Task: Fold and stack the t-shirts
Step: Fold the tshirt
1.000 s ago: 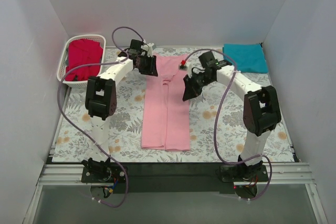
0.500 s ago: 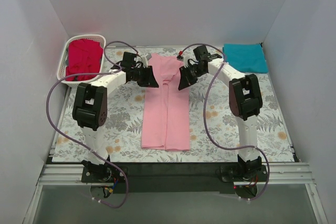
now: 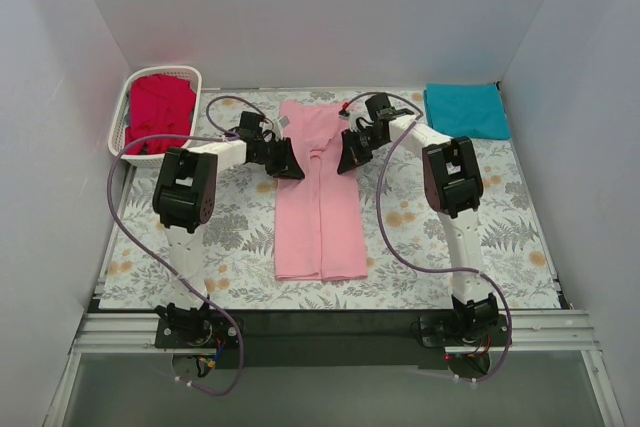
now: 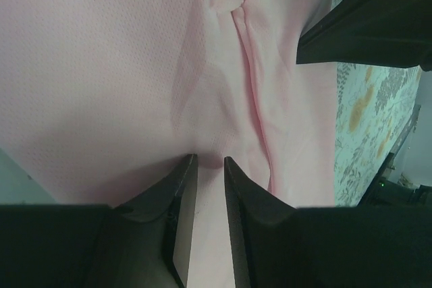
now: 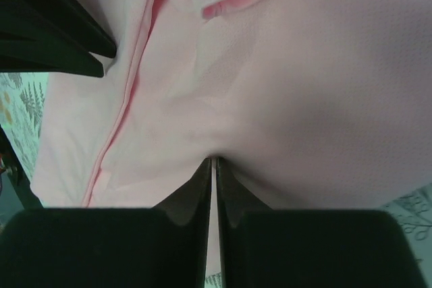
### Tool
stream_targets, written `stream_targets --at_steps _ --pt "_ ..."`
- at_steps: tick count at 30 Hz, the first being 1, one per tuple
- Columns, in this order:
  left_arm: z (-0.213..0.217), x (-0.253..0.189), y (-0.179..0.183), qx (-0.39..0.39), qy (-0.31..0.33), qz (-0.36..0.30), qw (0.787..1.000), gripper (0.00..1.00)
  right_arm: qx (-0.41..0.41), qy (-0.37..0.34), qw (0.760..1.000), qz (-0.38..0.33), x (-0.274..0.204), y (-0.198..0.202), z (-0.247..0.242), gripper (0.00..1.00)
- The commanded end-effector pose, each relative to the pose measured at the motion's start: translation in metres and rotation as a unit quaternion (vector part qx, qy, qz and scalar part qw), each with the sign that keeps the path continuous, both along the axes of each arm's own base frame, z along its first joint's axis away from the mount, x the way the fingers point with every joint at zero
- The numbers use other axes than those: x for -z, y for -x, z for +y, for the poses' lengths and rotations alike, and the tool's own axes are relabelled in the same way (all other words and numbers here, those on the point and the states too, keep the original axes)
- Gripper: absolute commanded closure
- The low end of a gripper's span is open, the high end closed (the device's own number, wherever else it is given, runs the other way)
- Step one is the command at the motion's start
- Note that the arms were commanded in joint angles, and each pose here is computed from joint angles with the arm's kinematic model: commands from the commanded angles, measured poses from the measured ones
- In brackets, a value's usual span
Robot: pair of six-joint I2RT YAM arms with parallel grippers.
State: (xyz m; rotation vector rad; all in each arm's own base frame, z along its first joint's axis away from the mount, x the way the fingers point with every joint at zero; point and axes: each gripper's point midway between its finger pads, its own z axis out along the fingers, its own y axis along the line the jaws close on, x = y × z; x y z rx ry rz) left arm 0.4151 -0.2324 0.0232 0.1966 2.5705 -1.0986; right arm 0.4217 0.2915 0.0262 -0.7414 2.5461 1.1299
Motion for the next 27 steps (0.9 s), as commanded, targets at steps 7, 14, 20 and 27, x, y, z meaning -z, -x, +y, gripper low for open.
stream_targets --at_steps 7,14,20,27 --pt "0.018 0.019 -0.062 -0.024 -0.024 -0.028 0.999 0.77 0.042 0.005 0.997 -0.068 0.009 -0.068 -0.010 0.83" --pt "0.020 -0.014 -0.088 -0.023 -0.023 -0.076 0.997 0.71 0.058 0.005 0.985 -0.163 -0.046 -0.110 -0.016 0.73" --pt "0.022 -0.157 -0.091 -0.004 -0.007 -0.244 0.970 0.38 0.025 -0.016 0.943 -0.331 -0.195 -0.100 -0.022 0.21" --pt "0.038 -0.270 -0.018 0.030 0.002 -0.385 0.922 0.14 -0.029 0.013 0.882 -0.470 -0.292 -0.026 -0.040 0.02"
